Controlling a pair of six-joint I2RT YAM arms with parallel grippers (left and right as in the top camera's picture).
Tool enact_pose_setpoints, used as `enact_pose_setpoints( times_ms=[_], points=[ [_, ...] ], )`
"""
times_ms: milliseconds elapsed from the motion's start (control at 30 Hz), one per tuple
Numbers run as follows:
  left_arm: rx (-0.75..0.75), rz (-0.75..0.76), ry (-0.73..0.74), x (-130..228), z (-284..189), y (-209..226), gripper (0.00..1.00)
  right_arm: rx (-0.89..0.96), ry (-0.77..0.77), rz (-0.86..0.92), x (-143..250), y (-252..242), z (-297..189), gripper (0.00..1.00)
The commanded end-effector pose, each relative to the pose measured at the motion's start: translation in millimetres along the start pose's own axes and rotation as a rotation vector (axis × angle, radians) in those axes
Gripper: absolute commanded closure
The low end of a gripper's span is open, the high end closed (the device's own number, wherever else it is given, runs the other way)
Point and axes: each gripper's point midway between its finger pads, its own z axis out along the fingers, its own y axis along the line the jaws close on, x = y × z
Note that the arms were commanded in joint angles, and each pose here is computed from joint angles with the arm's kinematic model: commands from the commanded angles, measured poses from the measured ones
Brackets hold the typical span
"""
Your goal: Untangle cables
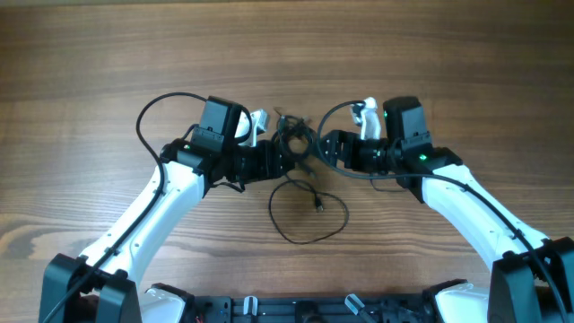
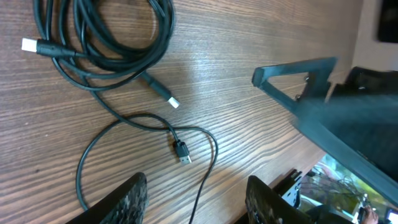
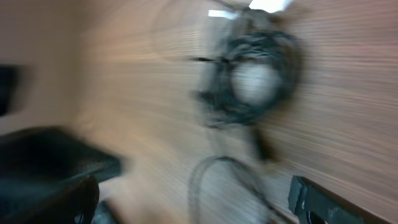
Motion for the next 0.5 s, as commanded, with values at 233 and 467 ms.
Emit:
enact_pose_setpoints(
  times_ms=[233, 467],
  points=[
    [-0.27, 0.068, -0.162, -28.7, 3.6, 35.1, 0.49, 0.362, -0.052, 0.097, 3.9, -67.7, -9.7, 0.0],
    [-0.269, 0.338, -0.146, -42.2, 46.8, 32.9, 0.2, 0.462, -0.101, 0.192, 2.1, -86.2, -18.4, 0.0]
  ],
)
